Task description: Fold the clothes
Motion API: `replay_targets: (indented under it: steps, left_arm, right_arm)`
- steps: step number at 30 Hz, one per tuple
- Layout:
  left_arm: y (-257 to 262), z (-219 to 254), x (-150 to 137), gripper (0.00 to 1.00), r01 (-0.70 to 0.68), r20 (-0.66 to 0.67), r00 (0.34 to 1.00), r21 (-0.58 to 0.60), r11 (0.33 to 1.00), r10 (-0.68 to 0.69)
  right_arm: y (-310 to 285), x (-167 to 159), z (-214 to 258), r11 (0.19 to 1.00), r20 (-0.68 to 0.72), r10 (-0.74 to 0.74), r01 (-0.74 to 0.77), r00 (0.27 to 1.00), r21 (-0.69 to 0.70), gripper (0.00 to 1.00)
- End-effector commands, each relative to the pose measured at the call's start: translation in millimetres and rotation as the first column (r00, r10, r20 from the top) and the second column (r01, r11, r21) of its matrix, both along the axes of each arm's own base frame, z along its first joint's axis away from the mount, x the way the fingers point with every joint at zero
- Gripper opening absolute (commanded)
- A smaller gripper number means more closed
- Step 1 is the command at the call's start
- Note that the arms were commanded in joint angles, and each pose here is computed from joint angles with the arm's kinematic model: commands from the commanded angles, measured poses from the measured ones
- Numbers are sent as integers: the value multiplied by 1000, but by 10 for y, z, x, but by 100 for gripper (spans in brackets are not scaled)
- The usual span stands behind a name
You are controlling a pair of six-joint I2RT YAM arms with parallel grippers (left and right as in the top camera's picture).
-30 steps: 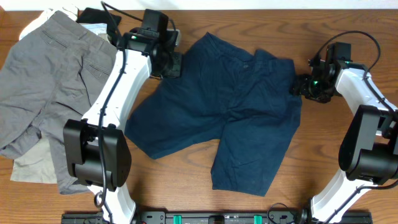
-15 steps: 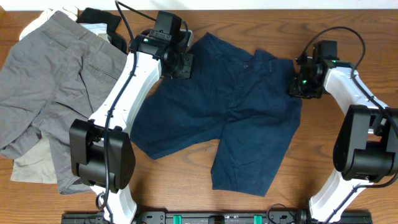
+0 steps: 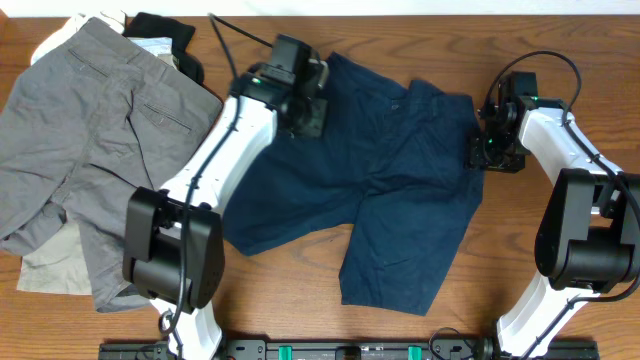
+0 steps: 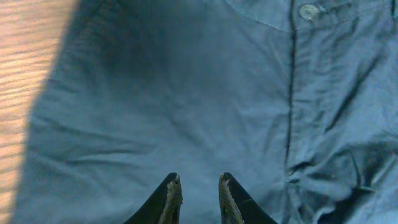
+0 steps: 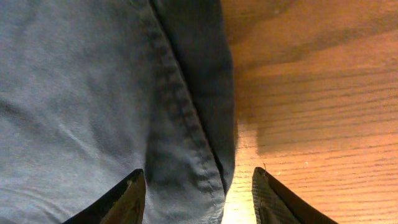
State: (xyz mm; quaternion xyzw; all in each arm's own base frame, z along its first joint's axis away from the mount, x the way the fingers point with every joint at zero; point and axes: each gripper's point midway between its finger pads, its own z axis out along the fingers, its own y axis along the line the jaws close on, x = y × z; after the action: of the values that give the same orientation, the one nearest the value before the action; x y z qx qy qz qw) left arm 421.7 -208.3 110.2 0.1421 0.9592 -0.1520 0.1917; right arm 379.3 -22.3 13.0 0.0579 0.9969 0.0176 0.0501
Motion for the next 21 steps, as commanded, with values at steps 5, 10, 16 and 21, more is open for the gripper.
replay_targets:
  steps: [5, 10, 16, 21]
  left_arm:
    - [-266, -215, -146, 23, 42, -16, 999, 4, 999, -41]
    - [-328, -309, -187, 23, 25, -39, 999, -1, 1000, -25]
    - [-330, -390, -178, 23, 24, -50, 998, 4, 1000, -24]
    - [-344, -428, -155, 23, 18, -50, 999, 1, 1000, -17]
  right_arm:
    - [66, -57, -61, 1000, -25, 8, -7, 1000, 11, 40]
    - [89, -73, -71, 1000, -29, 6, -6, 1000, 23, 8]
    - [24, -33, -47, 999, -14, -39, 39, 999, 24, 1]
    - [-270, 83, 188, 993, 43, -113, 112, 993, 22, 1]
